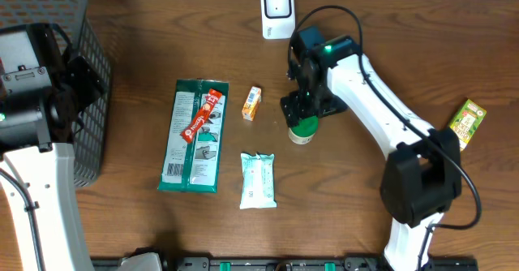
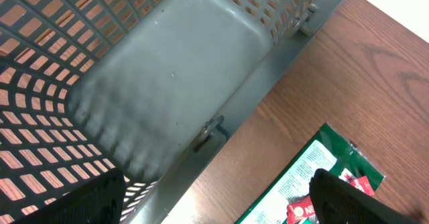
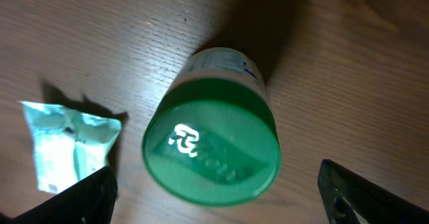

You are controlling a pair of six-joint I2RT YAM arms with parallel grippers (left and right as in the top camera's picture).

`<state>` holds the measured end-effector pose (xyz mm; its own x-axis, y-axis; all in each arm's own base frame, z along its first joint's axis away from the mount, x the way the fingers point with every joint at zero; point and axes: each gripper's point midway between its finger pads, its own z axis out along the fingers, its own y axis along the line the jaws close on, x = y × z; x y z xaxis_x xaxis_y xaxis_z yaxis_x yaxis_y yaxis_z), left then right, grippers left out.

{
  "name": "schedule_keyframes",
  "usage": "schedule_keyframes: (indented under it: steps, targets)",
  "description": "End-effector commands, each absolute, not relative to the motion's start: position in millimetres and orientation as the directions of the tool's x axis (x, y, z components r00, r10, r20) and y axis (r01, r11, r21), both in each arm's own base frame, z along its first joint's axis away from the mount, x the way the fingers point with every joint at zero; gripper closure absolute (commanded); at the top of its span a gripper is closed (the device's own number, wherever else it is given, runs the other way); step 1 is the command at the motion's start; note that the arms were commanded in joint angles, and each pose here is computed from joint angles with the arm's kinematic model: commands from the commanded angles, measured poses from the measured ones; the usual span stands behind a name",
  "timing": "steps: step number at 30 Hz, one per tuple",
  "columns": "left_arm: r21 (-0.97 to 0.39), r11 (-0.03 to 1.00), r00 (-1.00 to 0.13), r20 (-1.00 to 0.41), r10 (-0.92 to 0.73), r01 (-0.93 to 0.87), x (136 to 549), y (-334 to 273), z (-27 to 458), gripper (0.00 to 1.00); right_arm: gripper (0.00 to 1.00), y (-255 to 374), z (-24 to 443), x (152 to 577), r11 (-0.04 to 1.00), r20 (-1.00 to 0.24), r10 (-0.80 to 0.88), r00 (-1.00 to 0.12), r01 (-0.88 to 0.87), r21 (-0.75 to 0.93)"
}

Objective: Scan the item barcode
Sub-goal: 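Close the right gripper on the jar lid and grip it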

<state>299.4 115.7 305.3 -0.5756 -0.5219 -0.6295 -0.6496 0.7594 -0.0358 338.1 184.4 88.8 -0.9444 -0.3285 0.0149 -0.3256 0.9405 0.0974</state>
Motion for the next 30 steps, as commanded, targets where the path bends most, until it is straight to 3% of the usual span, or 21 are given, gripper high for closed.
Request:
schedule_keyframes:
  steps: [1, 30]
  targets:
    - [-0.022, 0.757, -0.575, -0.635, -0.515, -0.653, 299.3, 119.1, 307.0, 0.12, 0.10, 185.0, 70.8, 335.6, 0.934, 0.056, -0.354, -0.934, -0.350, 0.070]
    - [-0.023, 0.757, -0.575, -0.636, -0.515, -0.653, 299.3, 119.1, 307.0, 0.12, 0.21, 193.7, 27.9, 325.3, 0.962, 0.125, -0.272, -0.954, -0.268, 0.049]
